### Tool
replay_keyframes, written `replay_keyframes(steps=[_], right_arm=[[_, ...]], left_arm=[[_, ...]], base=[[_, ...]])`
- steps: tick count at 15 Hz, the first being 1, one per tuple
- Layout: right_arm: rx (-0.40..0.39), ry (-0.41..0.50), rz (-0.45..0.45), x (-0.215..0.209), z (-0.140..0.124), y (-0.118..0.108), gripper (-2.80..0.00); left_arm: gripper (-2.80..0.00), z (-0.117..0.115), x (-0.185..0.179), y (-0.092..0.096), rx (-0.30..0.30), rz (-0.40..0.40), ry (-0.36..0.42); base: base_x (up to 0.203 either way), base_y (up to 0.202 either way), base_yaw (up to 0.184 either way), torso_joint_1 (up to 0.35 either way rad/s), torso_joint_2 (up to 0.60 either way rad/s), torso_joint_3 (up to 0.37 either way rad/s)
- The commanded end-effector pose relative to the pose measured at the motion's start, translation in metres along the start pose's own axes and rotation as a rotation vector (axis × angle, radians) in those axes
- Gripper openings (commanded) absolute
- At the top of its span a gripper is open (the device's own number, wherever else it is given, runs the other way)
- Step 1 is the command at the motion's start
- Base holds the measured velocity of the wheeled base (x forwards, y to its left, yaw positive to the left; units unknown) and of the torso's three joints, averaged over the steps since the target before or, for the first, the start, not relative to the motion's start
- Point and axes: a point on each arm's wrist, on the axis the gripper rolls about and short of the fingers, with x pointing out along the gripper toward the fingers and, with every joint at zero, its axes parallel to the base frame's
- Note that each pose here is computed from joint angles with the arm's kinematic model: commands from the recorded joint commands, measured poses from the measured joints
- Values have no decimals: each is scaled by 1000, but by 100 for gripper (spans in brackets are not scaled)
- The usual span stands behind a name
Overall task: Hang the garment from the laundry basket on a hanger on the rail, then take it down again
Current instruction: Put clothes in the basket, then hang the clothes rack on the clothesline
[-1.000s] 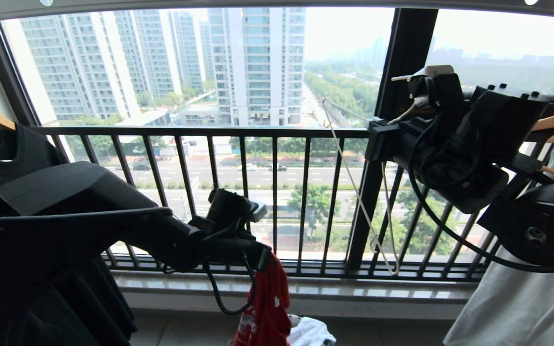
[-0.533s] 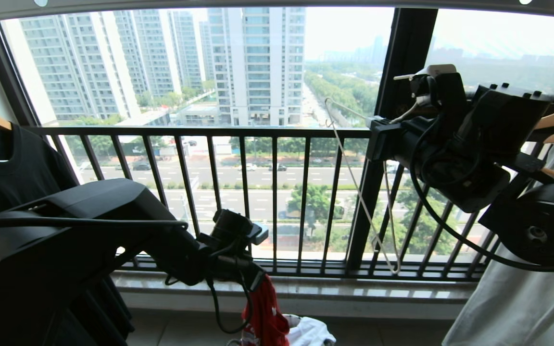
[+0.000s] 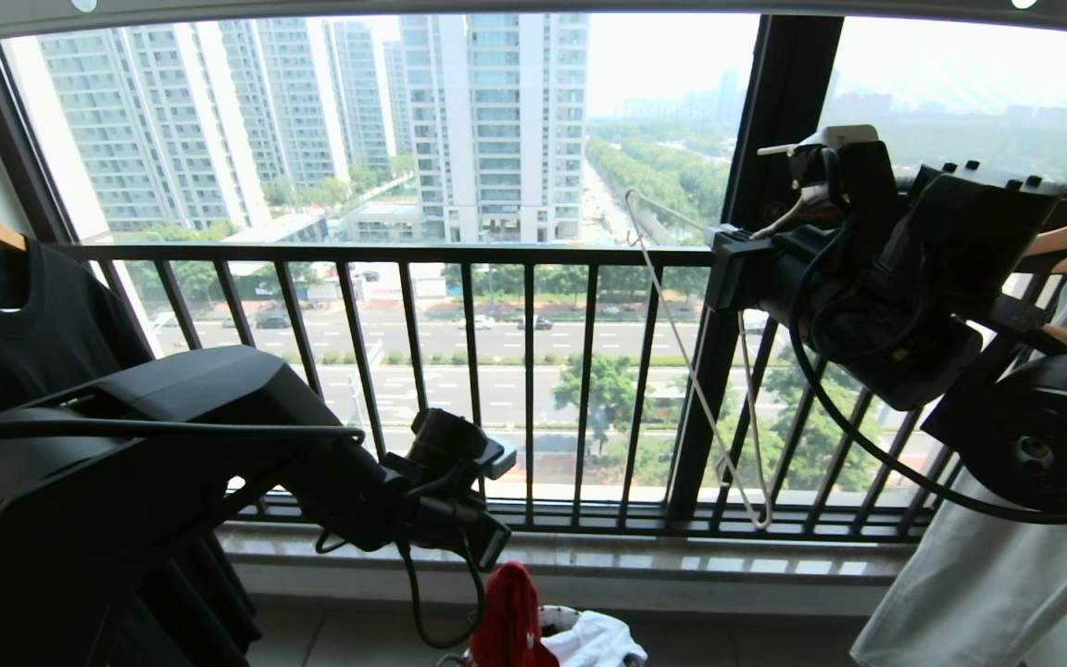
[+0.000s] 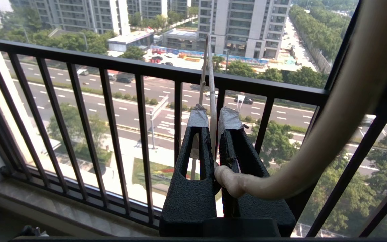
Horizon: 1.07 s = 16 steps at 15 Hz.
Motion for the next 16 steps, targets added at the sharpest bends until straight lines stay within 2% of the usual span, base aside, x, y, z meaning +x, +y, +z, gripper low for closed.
replay_keyframes(steps=[1, 6, 7, 12, 16], right_arm=[[1, -5, -2, 0, 1, 0, -280], [0, -4, -2, 0, 0, 0, -280], [0, -1, 0, 0, -1, 0, -280], [-3, 7, -1, 1, -3, 1, -280], [-5, 13, 0, 1, -5, 1, -280]], left_arm=[[0, 1, -2, 0, 2, 0, -5], [0, 5, -8, -1, 5, 1, -21], [-280, 7, -10, -1, 6, 2, -30], [-280, 18, -30, -2, 7, 8, -79], [-280, 41, -92, -9, 20, 12, -172]], base=[[0, 0, 0, 0, 0, 0], [0, 0, 0, 0, 0, 0], [0, 0, 0, 0, 0, 0], [0, 0, 0, 0, 0, 0], [0, 0, 0, 0, 0, 0]])
